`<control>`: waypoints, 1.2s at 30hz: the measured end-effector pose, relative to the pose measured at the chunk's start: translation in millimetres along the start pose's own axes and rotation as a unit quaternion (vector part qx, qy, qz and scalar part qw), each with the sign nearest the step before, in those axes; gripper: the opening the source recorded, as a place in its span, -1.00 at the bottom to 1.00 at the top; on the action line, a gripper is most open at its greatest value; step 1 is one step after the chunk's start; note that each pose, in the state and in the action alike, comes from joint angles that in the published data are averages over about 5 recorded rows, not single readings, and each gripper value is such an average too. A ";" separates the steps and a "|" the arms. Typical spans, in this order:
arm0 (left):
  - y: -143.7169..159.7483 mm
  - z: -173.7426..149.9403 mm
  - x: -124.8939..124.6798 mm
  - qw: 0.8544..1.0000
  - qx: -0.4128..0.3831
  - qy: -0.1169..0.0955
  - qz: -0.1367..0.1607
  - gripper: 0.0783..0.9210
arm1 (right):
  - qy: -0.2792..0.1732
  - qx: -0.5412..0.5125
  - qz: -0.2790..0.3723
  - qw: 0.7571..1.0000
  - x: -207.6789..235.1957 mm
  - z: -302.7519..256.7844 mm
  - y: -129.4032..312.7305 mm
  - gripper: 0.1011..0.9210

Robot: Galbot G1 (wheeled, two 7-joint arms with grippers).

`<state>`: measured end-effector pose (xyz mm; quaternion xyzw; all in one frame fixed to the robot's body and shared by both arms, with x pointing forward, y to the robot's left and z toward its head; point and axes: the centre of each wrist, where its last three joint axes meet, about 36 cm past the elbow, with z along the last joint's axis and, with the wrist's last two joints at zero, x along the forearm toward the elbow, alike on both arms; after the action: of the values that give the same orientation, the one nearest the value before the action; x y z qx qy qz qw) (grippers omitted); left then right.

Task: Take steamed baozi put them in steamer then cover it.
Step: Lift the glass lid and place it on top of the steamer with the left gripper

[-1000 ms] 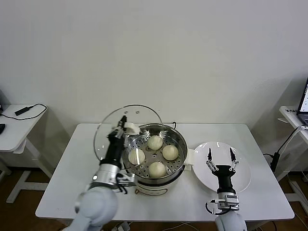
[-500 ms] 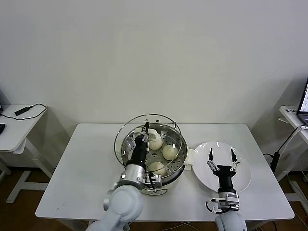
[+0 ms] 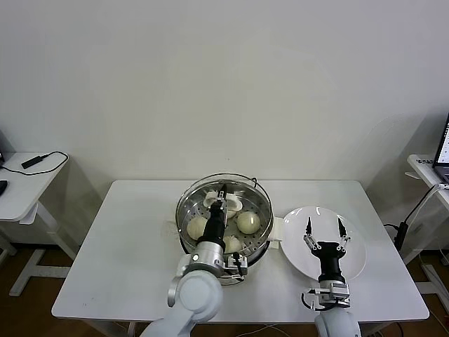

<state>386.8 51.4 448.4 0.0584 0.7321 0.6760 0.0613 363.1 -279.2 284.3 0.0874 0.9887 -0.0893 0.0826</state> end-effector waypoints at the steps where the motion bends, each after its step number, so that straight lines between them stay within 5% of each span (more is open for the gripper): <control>1: -1.6 -1.0 -0.5 1.000 -0.002 0.000 0.002 -0.72 | 0.000 0.000 0.000 1.000 0.0 0.1 -0.3 0.76; 36: -18.3 -10.4 -9.5 0.999 -0.032 0.007 0.018 -0.72 | 0.001 0.001 0.005 1.000 -2.2 1.5 -4.7 0.76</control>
<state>394.3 38.2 431.1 0.0651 0.7094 0.7003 0.0462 364.5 -284.4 284.0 0.0930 0.9882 -0.0901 0.0818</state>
